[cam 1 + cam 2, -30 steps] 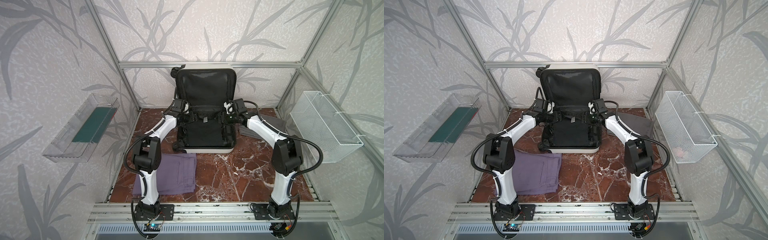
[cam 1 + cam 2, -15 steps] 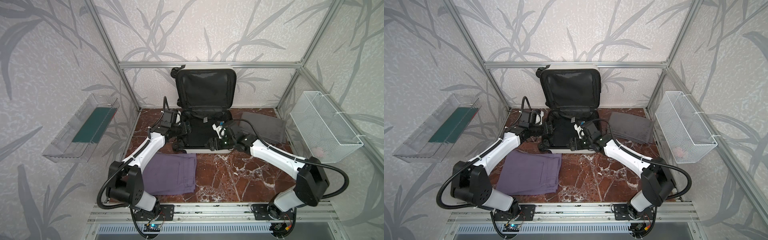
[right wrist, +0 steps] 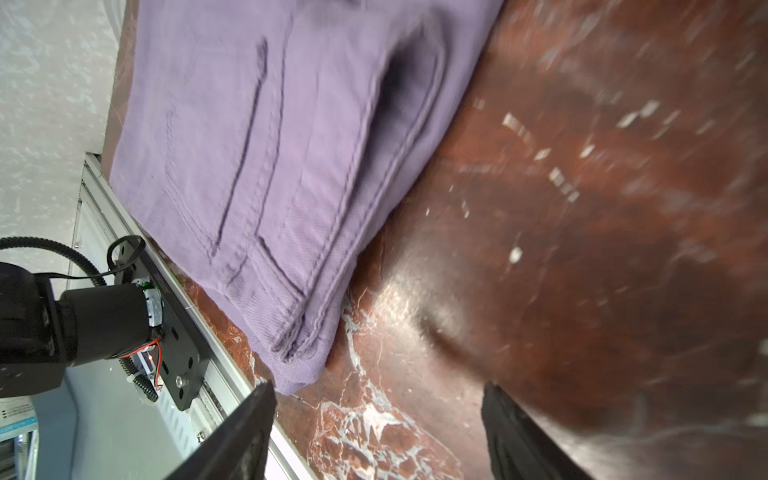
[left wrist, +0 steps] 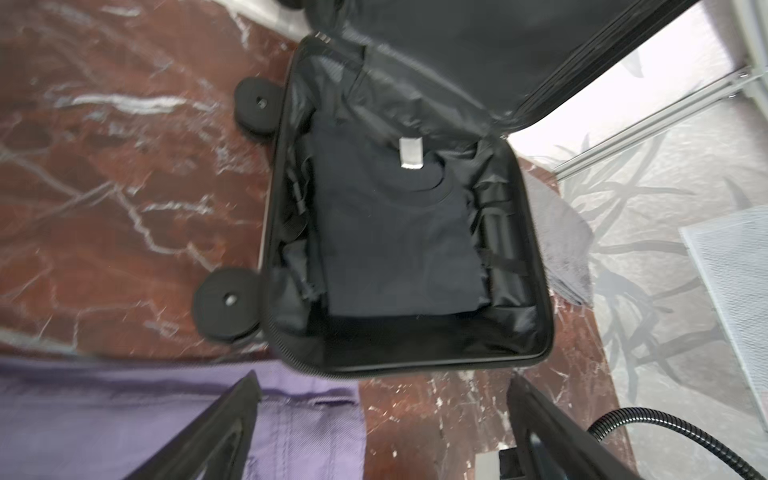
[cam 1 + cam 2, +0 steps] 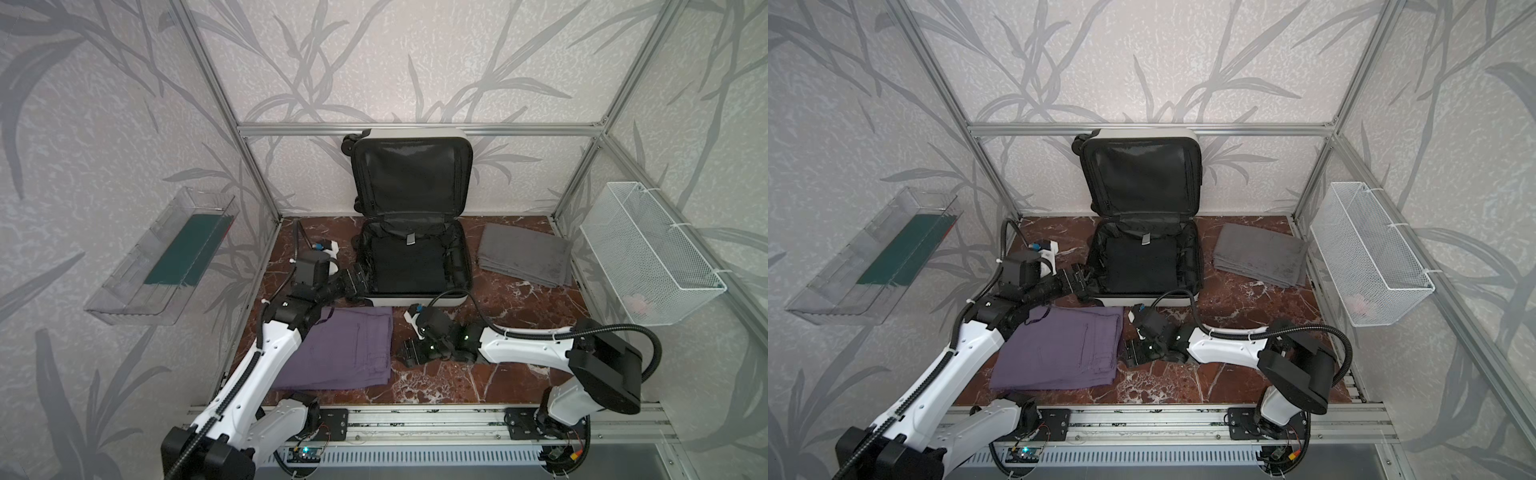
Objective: Pack the luggage
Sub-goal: 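Withdraw both arms and move the grippers to the purple jeans' edges, then grasp the folded purple jeans with both grippers at opposite edges, then lift the jeans with both grippers and carry them over the suitcase, then lower the jeans onto the T-shirt in the suitcase and open both grippers, then move the right gripper to the grey towel while the left gripper withdraws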
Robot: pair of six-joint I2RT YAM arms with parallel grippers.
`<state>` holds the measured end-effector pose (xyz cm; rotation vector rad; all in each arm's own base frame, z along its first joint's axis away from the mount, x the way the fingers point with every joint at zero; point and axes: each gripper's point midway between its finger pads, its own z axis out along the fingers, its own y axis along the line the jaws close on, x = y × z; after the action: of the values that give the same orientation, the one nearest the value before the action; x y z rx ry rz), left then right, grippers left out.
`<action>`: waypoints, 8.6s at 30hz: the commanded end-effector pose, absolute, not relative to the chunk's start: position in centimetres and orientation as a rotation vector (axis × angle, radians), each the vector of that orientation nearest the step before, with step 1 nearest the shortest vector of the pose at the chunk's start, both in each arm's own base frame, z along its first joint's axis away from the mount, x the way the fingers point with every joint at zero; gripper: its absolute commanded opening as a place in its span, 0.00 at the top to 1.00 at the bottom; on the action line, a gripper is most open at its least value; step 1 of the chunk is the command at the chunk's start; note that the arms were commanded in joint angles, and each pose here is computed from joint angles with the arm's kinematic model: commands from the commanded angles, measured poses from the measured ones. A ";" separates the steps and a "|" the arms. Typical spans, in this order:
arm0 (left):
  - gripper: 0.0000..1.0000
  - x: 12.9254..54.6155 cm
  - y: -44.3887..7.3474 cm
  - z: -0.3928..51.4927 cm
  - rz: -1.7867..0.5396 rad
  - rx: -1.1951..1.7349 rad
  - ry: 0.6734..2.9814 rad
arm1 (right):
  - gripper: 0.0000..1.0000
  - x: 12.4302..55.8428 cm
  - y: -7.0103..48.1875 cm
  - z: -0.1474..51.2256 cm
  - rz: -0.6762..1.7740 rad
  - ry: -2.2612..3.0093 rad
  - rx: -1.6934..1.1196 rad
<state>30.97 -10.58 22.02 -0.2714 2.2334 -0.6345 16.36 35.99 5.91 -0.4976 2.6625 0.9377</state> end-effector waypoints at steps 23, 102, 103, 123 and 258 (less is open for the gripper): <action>0.03 29.1 -8.8 21.2 -0.610 -0.340 2.220 | 0.47 19.3 43.3 2.7 1.205 2.667 -0.219; 1.00 23.6 -16.3 13.4 -0.996 -0.248 2.363 | 1.00 16.8 17.7 6.4 0.949 2.737 -0.035; 1.00 23.4 -16.2 14.7 -1.006 -0.241 2.337 | 1.00 16.8 17.9 7.2 0.973 2.717 -0.046; 1.00 28.6 -15.2 29.1 -0.838 -0.115 2.065 | 1.00 22.0 19.8 22.4 0.987 2.399 -0.204; 0.19 50.2 -24.6 27.8 -0.913 0.056 2.241 | 0.47 42.3 11.8 21.8 0.513 2.396 0.220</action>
<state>52.40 -23.61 24.05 0.0580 2.3204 -0.8068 42.75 15.31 21.40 0.1748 2.4146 0.6858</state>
